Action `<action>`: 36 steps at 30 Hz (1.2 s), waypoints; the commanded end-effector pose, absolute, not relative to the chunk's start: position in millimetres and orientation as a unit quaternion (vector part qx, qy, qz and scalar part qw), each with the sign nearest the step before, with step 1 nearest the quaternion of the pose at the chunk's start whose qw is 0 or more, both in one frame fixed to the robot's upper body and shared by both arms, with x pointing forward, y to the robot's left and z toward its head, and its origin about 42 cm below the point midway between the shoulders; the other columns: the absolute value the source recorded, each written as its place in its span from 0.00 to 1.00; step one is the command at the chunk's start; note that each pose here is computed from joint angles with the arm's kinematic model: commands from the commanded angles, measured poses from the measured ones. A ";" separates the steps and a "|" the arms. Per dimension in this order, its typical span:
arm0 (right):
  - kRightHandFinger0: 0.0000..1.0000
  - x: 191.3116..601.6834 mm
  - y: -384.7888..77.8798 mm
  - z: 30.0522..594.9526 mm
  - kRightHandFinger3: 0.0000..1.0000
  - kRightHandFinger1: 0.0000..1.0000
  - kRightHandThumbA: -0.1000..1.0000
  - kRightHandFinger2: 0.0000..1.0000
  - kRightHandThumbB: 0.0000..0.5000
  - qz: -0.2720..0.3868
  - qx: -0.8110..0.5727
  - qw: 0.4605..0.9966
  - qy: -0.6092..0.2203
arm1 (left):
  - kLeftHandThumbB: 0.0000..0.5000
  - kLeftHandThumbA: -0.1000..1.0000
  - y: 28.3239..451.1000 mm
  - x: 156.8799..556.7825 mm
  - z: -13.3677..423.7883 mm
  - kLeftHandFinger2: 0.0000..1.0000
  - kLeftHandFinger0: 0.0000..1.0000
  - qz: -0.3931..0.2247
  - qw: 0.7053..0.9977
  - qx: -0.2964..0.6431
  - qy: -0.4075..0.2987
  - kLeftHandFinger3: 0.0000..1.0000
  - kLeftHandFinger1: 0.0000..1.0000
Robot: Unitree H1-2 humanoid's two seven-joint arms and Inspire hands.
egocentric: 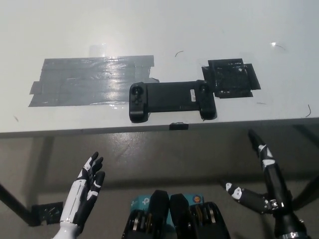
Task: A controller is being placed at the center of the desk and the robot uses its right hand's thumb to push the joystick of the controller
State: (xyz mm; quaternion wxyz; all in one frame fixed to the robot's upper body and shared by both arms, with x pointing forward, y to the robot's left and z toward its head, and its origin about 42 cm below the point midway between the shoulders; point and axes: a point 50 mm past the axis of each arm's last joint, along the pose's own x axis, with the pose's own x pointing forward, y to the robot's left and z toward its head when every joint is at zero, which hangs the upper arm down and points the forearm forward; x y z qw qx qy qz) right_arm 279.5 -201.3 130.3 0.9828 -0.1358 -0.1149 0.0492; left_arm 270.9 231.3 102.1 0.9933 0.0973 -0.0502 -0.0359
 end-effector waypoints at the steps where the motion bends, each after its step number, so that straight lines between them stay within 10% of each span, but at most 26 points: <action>1: 1.00 278.9 -197.8 123.9 1.00 1.00 0.85 1.00 0.31 0.077 -0.145 0.978 -0.130 | 0.04 0.90 231.9 267.3 109.5 1.00 1.00 -0.038 0.991 0.106 -0.074 1.00 1.00; 36: 1.00 275.0 -196.3 96.3 1.00 1.00 0.84 1.00 0.30 0.125 -0.162 0.976 -0.071 | 0.01 0.86 226.2 251.6 89.7 1.00 1.00 -0.044 0.992 0.106 -0.048 1.00 1.00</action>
